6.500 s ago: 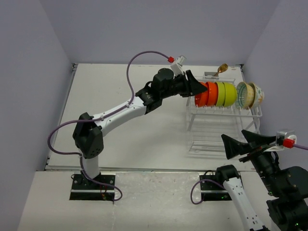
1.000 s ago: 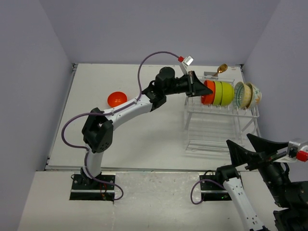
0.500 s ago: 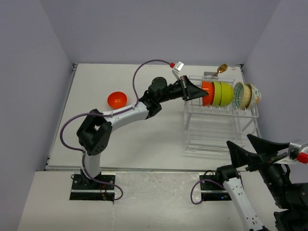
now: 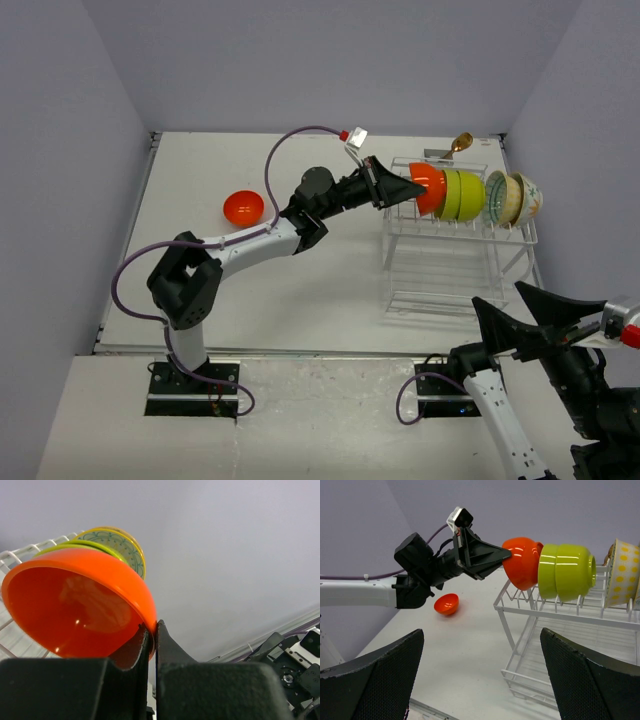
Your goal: Unload the bowls from the dish rack
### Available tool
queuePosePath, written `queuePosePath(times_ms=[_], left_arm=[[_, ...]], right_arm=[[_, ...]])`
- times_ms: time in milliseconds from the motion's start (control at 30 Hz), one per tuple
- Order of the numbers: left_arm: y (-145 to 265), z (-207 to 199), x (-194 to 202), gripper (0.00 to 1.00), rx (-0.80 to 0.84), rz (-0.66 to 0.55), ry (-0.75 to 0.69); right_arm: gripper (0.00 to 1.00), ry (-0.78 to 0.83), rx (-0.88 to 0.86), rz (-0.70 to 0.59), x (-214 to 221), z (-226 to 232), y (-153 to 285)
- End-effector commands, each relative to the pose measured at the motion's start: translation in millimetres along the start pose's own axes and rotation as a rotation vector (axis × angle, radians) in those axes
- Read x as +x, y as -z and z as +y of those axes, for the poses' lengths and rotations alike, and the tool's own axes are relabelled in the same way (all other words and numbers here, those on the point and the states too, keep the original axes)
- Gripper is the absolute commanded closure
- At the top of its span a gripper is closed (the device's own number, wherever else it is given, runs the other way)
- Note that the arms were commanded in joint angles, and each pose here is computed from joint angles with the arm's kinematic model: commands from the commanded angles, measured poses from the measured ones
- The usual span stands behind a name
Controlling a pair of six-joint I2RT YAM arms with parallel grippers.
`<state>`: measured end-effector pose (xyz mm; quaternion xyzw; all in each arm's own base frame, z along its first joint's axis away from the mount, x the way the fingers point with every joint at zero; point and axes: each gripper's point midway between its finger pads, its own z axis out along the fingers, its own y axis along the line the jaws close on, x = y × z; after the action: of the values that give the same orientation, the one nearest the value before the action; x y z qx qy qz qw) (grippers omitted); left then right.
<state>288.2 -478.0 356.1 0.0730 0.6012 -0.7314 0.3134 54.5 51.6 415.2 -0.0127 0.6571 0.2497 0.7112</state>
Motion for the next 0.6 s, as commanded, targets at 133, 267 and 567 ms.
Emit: queuePosePath(times_ms=[133, 267, 567], left_arm=[[19, -55, -42, 1.0, 0.058, -0.142, -0.142], [31, -65, -54, 1.0, -0.009, -0.181, -0.199], [144, 10, -127, 1.0, -0.904, -0.359, -0.534]], right_arm=[[0.01, 0.022, -0.019, -0.021, -6, 4, 5], [0.01, 0.022, -0.024, -0.021, -6, 5, 4], [0.01, 0.008, -0.046, 0.013, 4, 5, -13]])
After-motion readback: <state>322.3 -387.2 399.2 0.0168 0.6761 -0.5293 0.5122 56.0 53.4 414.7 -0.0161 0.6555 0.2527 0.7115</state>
